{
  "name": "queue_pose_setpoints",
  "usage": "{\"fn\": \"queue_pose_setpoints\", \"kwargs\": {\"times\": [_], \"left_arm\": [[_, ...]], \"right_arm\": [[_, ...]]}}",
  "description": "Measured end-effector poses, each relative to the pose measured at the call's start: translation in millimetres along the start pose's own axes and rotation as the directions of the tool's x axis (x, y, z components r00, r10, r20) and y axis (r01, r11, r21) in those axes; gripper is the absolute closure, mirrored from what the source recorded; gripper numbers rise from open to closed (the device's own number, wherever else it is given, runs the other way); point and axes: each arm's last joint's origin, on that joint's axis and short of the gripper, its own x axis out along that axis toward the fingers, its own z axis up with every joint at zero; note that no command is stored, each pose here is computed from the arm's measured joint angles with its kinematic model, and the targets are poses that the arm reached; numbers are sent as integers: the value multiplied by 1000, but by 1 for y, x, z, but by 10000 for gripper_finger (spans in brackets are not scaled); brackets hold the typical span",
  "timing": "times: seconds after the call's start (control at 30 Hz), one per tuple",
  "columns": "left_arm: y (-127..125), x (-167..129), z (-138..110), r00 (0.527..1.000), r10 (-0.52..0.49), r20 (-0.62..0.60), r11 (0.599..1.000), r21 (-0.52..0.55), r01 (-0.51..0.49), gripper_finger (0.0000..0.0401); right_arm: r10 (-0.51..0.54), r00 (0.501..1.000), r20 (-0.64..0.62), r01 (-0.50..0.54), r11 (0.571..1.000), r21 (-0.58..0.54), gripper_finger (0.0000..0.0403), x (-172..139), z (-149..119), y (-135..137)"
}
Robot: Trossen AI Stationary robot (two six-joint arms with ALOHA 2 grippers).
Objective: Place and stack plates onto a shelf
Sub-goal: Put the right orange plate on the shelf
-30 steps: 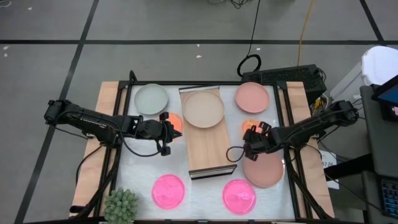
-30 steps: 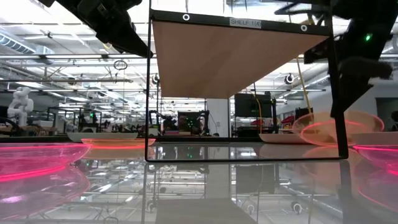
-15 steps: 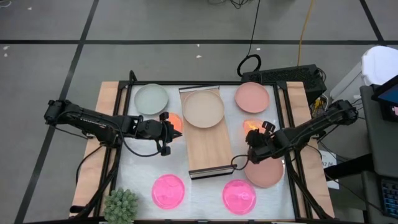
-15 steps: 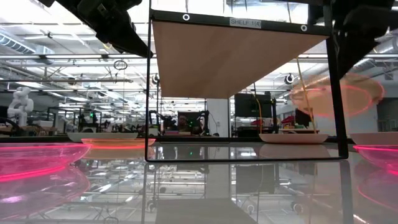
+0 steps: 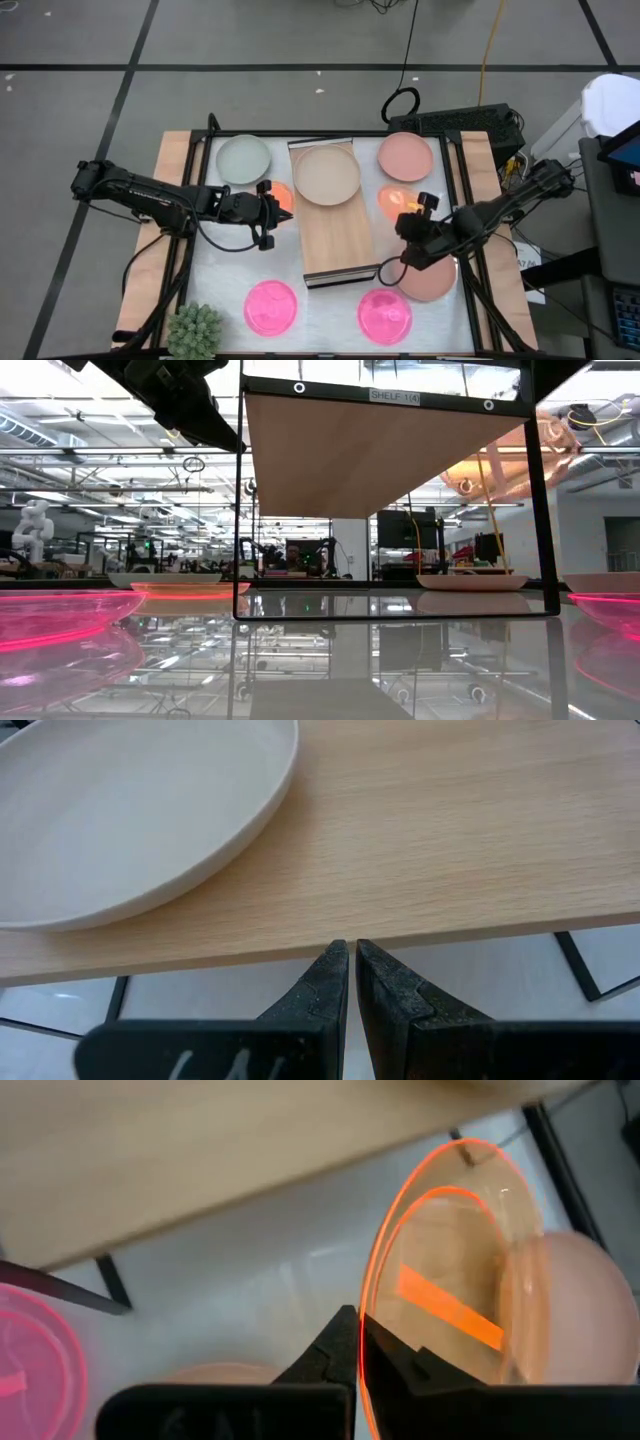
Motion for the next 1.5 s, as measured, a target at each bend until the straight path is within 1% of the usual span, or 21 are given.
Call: {"fn": "queue_pose_setpoints", "kwargs": {"times": [0.17,0.3,0.43,0.57,0.9,1.03,1.13,1.23,1.33,1.43,1.5], "left_arm": [[0,0,0,1000,0,0,1000,0,0,370],[0,0,0,1000,0,0,1000,0,0,370],[0,0,0,1000,0,0,1000,0,0,370],[0,0,0,1000,0,0,1000,0,0,370],[0,0,0,1000,0,0,1000,0,0,370],[0,0,0,1000,0,1,1000,0,0,370],[0,0,0,1000,0,1,1000,0,0,370],[0,0,0,1000,0,1,1000,0,0,370],[0,0,1,1000,0,8,1000,-2,0,370],[0,0,1,1000,0,10,1000,-6,0,370],[0,0,1,1000,0,10,1000,-7,0,370]], "right_arm": [[46,997,62,-40,995,-89,403,-11,6,5],[95,989,116,-74,981,-178,403,-17,10,11],[136,977,162,-90,960,-265,403,-20,13,17],[173,963,205,-99,940,-327,403,-23,16,22],[264,915,306,-84,865,-495,403,-33,22,35],[281,907,313,-51,812,-582,403,-34,22,37],[333,901,279,-69,744,-664,403,-34,21,38],[356,895,269,-53,682,-729,403,-32,23,41],[375,895,241,-37,601,-798,403,-28,24,44],[367,900,236,-10,558,-830,403,-22,27,48],[385,898,212,-13,507,-862,403,-18,28,51]]}}
